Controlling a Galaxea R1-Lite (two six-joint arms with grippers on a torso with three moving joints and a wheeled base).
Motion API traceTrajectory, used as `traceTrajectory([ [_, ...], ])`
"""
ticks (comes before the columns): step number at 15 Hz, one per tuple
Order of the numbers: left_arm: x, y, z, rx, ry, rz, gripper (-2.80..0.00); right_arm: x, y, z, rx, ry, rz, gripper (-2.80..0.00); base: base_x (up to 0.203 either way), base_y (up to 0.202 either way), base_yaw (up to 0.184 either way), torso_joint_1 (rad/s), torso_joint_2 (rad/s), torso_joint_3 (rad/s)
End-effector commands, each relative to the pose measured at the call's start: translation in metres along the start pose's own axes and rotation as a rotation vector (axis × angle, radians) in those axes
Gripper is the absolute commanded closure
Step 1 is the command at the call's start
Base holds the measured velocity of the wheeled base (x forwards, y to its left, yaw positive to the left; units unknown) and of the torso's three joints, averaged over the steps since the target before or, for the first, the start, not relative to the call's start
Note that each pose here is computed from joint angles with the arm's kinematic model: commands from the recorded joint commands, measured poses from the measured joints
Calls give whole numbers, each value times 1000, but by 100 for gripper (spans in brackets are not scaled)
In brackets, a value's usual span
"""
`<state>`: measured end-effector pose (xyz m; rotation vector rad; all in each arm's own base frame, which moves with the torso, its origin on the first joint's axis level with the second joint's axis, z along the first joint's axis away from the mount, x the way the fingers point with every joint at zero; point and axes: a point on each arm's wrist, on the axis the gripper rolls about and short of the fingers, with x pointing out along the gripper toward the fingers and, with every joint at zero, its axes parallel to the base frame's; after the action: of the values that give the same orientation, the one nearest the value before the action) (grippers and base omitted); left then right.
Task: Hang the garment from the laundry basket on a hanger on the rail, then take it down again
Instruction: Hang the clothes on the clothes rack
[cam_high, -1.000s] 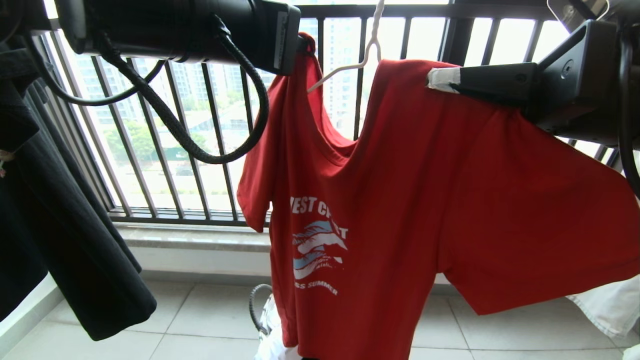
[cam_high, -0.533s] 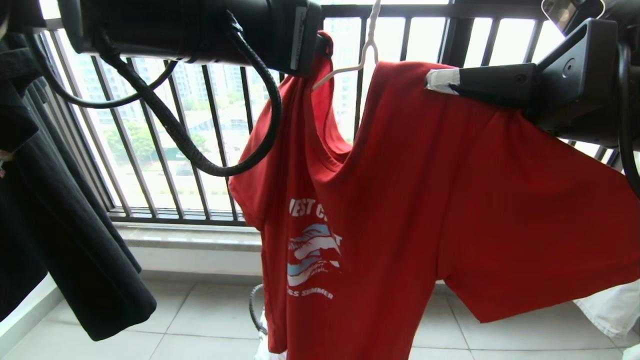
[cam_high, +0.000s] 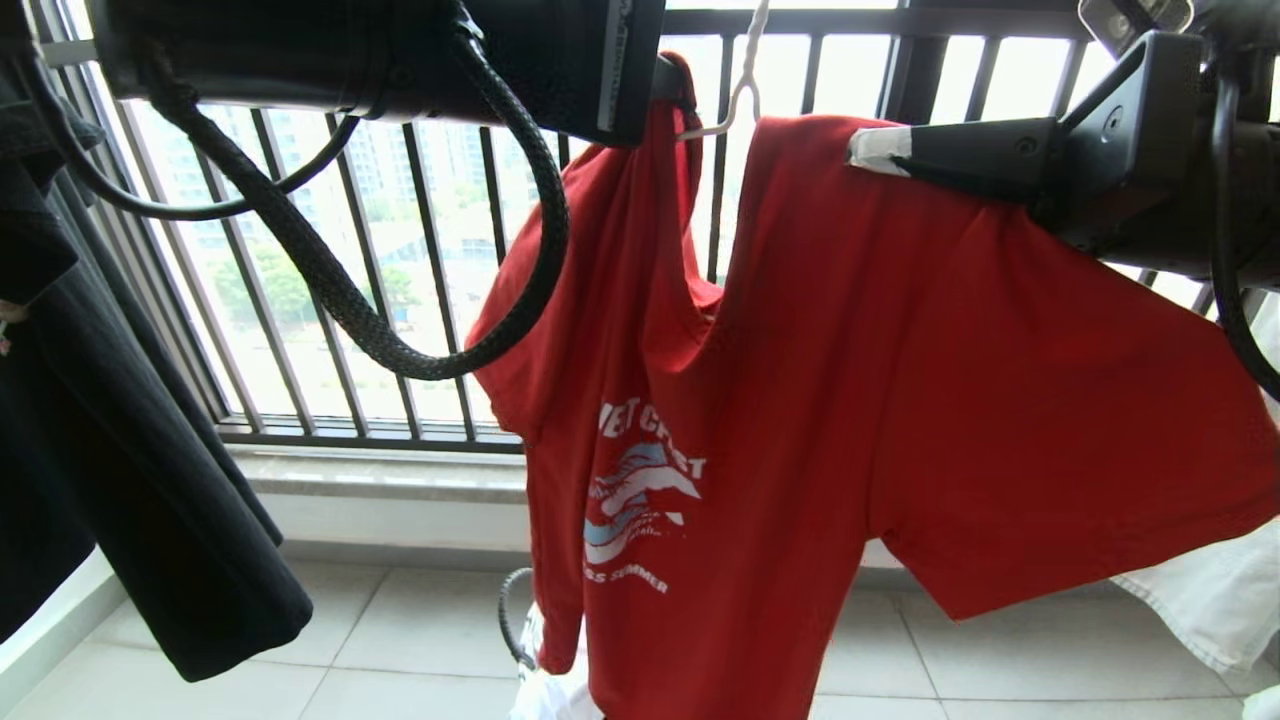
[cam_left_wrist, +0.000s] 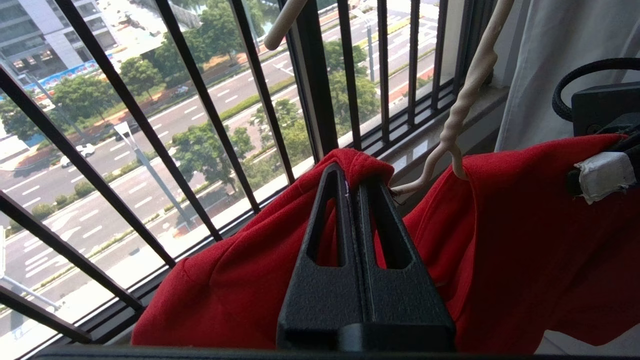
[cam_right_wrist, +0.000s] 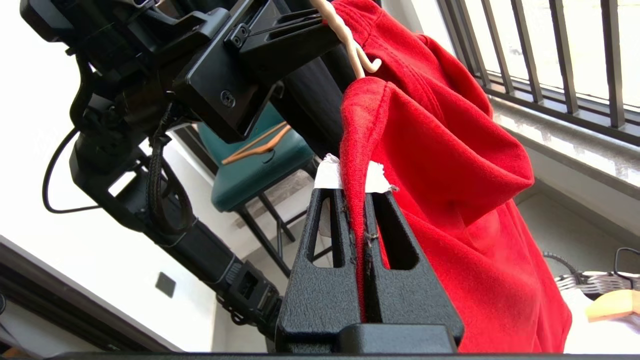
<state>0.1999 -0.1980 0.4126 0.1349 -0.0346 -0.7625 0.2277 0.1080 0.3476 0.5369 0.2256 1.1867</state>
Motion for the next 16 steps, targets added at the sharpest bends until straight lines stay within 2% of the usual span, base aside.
traceTrajectory([
  [1, 1, -6, 1, 2, -5, -22, 0, 3, -4, -1, 9, 7, -1, 0, 0, 0, 0, 0, 0, 0],
  [8, 6, -24, 3, 5, -11, -76, 0, 3, -4, 0, 8, 4, -3, 0, 0, 0, 0, 0, 0, 0],
  [13, 1, -30, 6, 13, -16, -72, 0, 3, -4, 1, 5, -13, -21, 0, 0, 0, 0, 0, 0, 0],
  [14, 1, -30, 6, 13, -17, -69, -280, 2, -3, 1, 4, -14, -20, 0, 0, 0, 0, 0, 0, 0],
  [16, 1, -30, 6, 13, -12, -69, -280, 2, -3, 1, 4, -14, -20, 0, 0, 0, 0, 0, 0, 0],
])
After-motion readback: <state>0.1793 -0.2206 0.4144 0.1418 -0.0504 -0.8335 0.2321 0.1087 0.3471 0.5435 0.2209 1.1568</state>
